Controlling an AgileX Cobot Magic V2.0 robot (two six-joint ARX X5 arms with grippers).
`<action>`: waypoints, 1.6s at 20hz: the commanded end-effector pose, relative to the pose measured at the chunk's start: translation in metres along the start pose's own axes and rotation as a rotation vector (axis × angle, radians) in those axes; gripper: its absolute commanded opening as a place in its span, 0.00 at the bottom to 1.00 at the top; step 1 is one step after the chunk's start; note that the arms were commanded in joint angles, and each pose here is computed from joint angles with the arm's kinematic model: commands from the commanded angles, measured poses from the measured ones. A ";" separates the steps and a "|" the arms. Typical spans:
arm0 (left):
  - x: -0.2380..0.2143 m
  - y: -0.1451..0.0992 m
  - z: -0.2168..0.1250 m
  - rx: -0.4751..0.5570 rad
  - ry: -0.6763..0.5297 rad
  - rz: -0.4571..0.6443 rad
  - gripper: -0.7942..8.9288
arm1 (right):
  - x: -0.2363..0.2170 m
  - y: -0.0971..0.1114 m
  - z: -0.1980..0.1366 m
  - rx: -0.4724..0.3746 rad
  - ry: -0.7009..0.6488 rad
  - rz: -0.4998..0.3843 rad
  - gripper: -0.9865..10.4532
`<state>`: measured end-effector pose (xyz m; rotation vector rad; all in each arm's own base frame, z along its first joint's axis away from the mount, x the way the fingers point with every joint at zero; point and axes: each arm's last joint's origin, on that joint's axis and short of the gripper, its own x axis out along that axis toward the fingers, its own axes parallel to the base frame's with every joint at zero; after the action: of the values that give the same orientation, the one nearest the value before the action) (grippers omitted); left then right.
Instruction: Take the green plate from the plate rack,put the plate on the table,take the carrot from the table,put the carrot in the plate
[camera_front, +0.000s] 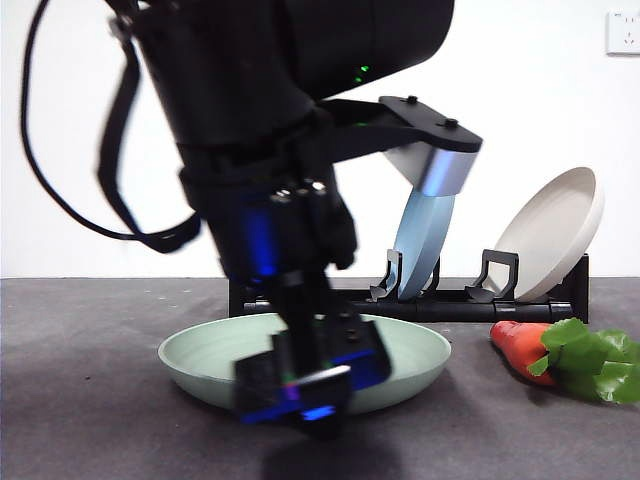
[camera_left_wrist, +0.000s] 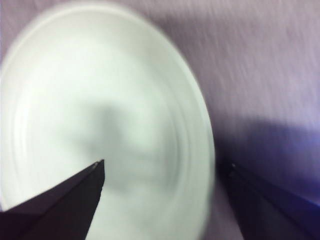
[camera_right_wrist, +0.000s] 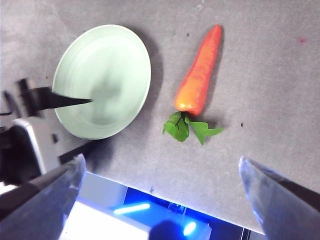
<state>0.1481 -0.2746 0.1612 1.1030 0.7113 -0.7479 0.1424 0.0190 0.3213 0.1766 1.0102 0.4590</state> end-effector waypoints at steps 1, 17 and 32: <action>-0.028 0.018 0.007 -0.097 -0.060 0.028 0.48 | 0.007 -0.003 0.007 0.009 0.009 -0.001 0.61; -0.319 0.147 -0.054 -0.654 -0.695 0.266 0.48 | 0.165 -0.003 0.052 -0.062 0.275 -0.208 0.58; -0.343 0.151 -0.077 -0.691 -0.727 0.293 0.48 | 0.229 -0.007 0.041 -0.032 0.393 -0.290 0.20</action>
<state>0.0695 -0.1037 0.4929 0.2563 0.1417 -0.5362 0.2803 0.1173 0.1650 -0.0978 1.3843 0.2533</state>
